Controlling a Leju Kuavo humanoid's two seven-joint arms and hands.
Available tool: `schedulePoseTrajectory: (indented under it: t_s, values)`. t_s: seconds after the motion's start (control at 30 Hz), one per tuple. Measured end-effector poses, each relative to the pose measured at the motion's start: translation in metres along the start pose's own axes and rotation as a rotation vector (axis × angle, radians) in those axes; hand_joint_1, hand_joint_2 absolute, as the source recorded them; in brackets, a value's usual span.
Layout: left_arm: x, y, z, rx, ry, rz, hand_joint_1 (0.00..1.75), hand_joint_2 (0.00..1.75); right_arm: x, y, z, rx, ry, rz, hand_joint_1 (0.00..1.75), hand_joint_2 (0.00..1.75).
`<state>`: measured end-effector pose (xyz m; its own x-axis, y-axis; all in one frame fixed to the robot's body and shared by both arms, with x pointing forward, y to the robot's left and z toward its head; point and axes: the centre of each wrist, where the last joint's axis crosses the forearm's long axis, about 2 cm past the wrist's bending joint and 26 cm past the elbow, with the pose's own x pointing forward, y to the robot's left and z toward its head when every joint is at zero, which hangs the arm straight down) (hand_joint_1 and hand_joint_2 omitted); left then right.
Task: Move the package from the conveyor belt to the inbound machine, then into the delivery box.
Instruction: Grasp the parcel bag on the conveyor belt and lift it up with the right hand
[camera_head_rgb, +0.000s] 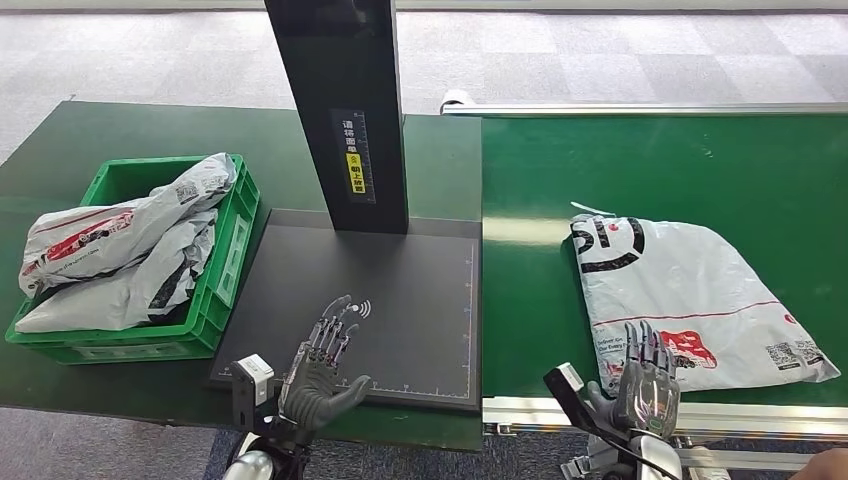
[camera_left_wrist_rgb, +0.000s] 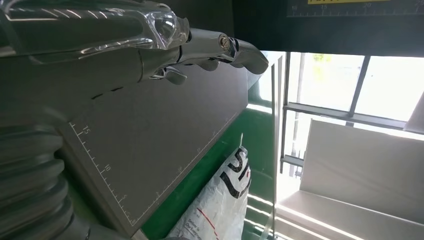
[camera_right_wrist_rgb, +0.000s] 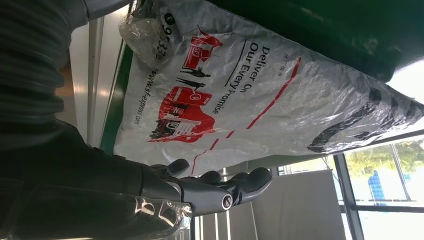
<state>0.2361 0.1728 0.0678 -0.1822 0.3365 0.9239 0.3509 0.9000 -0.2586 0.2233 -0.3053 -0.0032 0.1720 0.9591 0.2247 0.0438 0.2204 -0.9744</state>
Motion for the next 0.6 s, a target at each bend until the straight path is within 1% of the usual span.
schedulePoseTrajectory:
  t_s: [0.27,0.6]
  values:
    - [0.0,0.0,0.0,-0.002,0.004,-0.001,0.0,1.75,-0.012,0.011,0.005,0.024,0.06,0.018,0.0,1.75]
    - [0.0,0.0,0.0,-0.002,0.005,-0.002,0.0,1.75,-0.02,0.012,0.001,0.03,0.097,0.016,0.0,1.75]
